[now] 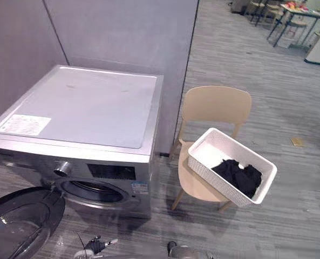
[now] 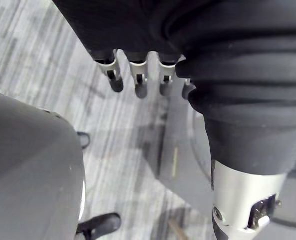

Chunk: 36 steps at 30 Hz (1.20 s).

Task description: Pick up the laundry basket with both hands and put the clothes into the washing machine.

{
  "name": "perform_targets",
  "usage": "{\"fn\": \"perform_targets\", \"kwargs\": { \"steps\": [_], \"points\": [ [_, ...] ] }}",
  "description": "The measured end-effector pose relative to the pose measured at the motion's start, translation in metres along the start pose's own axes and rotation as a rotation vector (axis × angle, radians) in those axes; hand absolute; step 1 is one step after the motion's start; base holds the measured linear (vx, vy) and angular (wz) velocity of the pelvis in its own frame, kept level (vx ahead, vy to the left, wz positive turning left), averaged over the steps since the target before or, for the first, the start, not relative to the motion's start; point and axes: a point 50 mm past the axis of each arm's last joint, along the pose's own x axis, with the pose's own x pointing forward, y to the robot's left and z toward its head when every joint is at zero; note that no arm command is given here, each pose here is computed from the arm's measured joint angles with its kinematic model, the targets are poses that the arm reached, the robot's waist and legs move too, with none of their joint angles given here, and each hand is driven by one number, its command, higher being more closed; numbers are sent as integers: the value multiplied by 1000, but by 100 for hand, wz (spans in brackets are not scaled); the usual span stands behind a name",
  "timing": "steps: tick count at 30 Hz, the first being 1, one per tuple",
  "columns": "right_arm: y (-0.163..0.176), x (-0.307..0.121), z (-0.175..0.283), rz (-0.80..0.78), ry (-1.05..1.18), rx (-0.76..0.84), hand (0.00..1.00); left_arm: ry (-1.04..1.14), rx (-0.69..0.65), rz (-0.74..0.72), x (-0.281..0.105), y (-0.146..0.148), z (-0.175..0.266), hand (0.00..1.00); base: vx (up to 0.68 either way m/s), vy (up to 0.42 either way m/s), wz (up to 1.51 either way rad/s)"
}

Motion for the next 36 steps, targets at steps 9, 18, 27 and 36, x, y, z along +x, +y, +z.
{"fn": "perform_targets", "kwargs": {
  "steps": [9,18,27,36],
  "points": [
    [2,-4,0,34,-35,-27,0,-54,-13,-28,-1,-15,11,0,-3,-79,-23],
    [-37,-4,-2,-92,11,5,0,-17,-38,-49,-5,-25,-5,0,78,-301,-4],
    [-39,-3,6,-105,-14,15,0,37,-54,-28,-7,-17,-21,0,-87,-63,16],
    [-9,-75,181,12,-890,-21,0,-18,137,-73,-9,-21,-20,0,-23,101,-12]
  ]
}}
